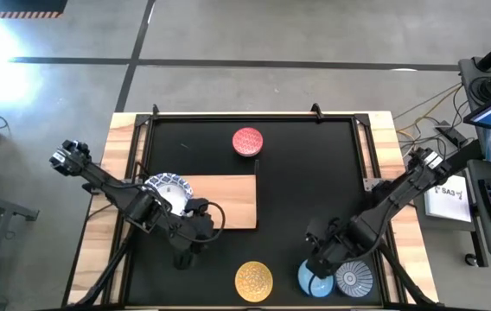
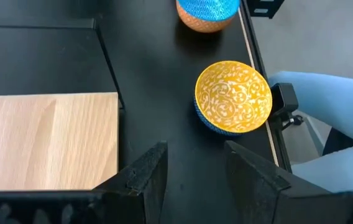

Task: Place and stack bowls onto a shelf
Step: Put the light blue bowl on the shelf

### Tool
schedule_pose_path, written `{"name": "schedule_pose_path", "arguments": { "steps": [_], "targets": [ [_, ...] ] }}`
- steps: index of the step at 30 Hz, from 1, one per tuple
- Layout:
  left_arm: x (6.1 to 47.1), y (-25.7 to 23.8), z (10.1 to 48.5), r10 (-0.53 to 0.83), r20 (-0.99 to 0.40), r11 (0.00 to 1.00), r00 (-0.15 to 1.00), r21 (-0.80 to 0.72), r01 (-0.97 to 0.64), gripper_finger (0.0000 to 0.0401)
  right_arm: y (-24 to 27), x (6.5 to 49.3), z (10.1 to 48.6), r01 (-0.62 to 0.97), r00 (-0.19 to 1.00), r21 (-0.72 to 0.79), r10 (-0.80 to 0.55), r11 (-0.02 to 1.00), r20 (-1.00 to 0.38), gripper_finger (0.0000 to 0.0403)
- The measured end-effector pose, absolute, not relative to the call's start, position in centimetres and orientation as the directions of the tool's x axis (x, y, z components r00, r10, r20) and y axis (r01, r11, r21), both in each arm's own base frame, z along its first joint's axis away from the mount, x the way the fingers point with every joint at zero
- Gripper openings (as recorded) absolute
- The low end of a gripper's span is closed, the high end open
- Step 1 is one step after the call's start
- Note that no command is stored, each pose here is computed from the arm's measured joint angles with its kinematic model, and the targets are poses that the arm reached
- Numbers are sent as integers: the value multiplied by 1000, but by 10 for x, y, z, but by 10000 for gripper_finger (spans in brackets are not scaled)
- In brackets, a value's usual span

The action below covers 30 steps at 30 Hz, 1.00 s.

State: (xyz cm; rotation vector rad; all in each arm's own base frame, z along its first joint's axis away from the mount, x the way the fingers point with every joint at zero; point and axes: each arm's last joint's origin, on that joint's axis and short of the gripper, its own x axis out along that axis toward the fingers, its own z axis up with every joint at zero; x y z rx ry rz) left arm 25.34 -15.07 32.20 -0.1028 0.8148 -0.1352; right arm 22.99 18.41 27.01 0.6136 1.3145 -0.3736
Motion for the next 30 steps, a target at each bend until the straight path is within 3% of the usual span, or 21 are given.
{"name": "schedule_pose_path", "arguments": {
  "steps": [4, 21, 30],
  "targets": [
    [254, -152, 323, -167, -707, 985, 687, -144, 91, 140, 182, 227, 255, 574, 203, 178, 72, 799, -976, 136],
    [255, -152, 324, -169, -698, 985, 696, -142, 97, 139, 188, 229, 218, 503, 231, 312, 222, 806, -947, 134],
    [256, -152, 325, -153, -689, 988, 708, -132, 85, 139, 184, 224, 205, 509, 194, 286, 215, 812, -957, 134]
  ]
}}
